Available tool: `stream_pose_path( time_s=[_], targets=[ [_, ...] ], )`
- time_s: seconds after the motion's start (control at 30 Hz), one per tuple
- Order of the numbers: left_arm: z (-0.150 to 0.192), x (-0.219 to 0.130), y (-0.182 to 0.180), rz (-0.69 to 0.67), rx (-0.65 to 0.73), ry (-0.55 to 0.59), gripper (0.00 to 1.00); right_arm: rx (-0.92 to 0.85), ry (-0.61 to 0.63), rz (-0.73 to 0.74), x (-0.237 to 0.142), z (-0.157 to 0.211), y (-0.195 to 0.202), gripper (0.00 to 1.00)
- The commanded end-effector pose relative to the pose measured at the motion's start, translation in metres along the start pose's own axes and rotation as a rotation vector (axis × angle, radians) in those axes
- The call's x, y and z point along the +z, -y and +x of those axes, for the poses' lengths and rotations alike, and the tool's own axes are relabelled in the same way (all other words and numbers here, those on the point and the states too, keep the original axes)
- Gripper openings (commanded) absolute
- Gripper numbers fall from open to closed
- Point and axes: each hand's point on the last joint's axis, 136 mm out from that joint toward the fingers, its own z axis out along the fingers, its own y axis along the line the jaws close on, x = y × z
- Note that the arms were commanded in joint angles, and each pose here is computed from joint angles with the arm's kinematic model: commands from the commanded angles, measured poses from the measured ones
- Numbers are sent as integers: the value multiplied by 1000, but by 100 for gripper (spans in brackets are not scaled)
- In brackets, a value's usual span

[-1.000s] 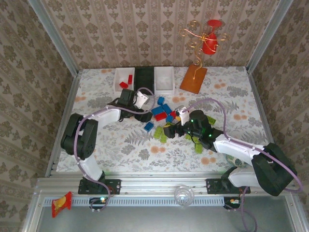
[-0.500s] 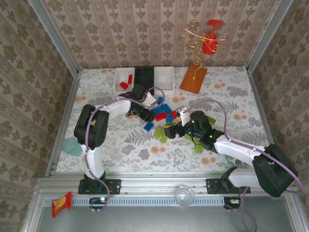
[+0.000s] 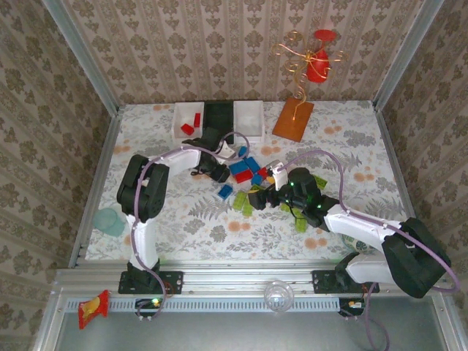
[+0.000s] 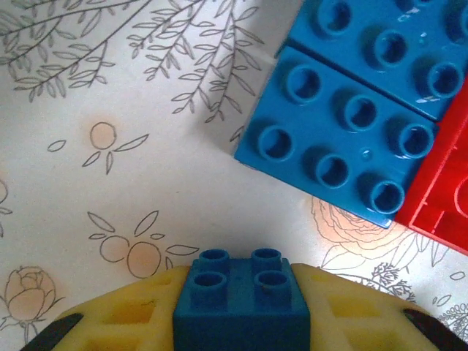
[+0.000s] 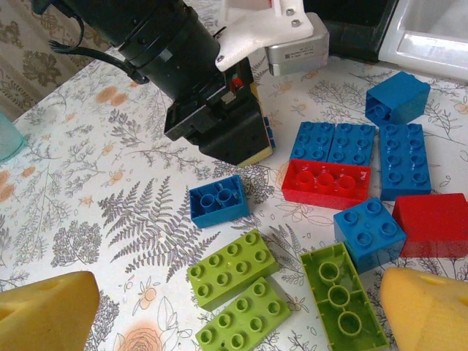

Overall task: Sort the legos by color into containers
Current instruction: Pick up the lego from the center of the table, then place the lego in the container.

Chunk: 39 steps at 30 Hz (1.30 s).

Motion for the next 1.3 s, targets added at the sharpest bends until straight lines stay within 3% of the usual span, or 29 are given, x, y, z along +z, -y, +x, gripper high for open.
stream_pose_path(
  time_s=[0.0,0.2,0.3,0.43,0.7,0.93,1.07,1.27],
  targets=[
    [-12,-28,-21,-72,-106,96,30,9,11,31,2,-4,6,100],
    [-68,-96,-61,-123,-319,482,32,16,36,22,10,-13,2,100],
    [-94,-107,-75,-159,-347,552,32,20,46,7,18,-20,-4,100],
    [-125,-102,-102,-239,-367,576,31,35,61,22,26,-32,-7,100],
    [-184,-78,-150,-350,-383,582,34,65,25,79,29,-20,2,100],
    [-211,-70,-179,-410,-396,573,44,61,58,141,4,-22,9,100],
    [-217,-87,-179,-411,-394,588,59,60,55,158,0,-19,11,100],
    [-197,-123,-139,-283,-368,608,66,36,25,187,-2,-13,16,100]
  ],
)
